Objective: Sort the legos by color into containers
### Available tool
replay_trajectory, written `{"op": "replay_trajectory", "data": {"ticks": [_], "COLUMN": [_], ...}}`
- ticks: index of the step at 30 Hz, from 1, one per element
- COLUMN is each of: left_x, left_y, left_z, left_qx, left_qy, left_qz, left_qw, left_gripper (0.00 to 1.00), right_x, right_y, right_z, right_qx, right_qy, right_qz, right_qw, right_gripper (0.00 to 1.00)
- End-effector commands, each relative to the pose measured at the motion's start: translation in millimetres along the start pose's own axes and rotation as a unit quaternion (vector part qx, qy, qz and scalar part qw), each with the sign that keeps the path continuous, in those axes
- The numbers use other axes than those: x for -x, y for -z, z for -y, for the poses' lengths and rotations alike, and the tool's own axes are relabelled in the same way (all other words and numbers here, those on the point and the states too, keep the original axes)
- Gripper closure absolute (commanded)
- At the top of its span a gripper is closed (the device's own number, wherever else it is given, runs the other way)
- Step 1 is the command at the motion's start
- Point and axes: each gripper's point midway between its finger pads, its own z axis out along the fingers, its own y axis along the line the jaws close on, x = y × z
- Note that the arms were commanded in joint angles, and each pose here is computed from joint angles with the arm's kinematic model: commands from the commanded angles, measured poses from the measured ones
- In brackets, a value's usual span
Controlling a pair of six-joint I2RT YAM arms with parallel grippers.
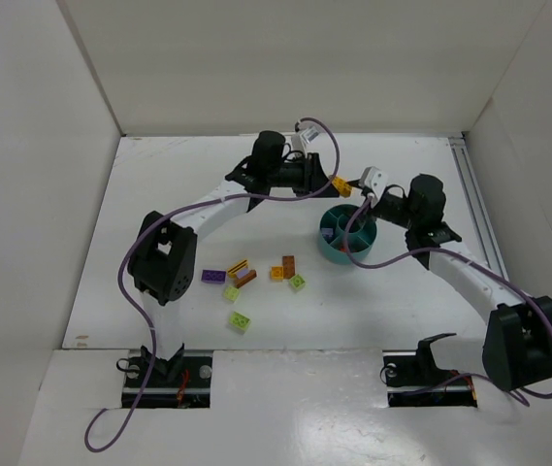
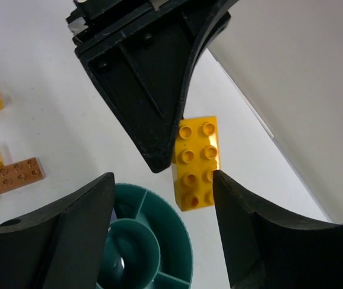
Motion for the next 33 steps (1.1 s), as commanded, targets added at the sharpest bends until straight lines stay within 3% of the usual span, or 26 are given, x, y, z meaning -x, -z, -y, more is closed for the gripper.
{"op": "replay_trajectory", "data": {"ticks": [1, 4, 5, 6, 9, 13, 33], "left_x": [13, 11, 11, 11, 1, -3, -30], "left_y": [11, 4, 3, 2, -9, -16, -29], "left_z": [-1, -13, -17, -19, -23, -22, -46], "left_qx": [0.063, 0.104, 0.112, 0.114, 0.12, 0.126, 0.186], "left_qy": [-0.048, -0.059, -0.06, -0.062, -0.075, -0.102, -0.136], "left_qz": [0.016, 0.009, 0.008, 0.004, -0.013, -0.027, -0.092], "left_qw": [0.997, 0.993, 0.992, 0.992, 0.99, 0.986, 0.969], "left_gripper": [1.0, 1.0, 1.0, 1.0, 1.0, 1.0, 1.0], "right_x": [12, 7, 0, -5, -17, -16, -29], "right_y": [14, 30, 36, 46, 82, 109, 115], "right_z": [9, 25, 31, 41, 69, 80, 77], "right_qx": [-0.027, -0.077, -0.1, -0.135, -0.245, -0.304, -0.297], "right_qy": [-0.006, -0.025, -0.042, -0.071, -0.101, -0.109, -0.104], "right_qz": [0.006, -0.019, -0.038, -0.049, -0.083, -0.097, -0.134], "right_qw": [1.0, 0.997, 0.993, 0.987, 0.961, 0.942, 0.94], "right_gripper": [0.29, 0.19, 0.13, 0.01, 0.0, 0.0, 0.0]}}
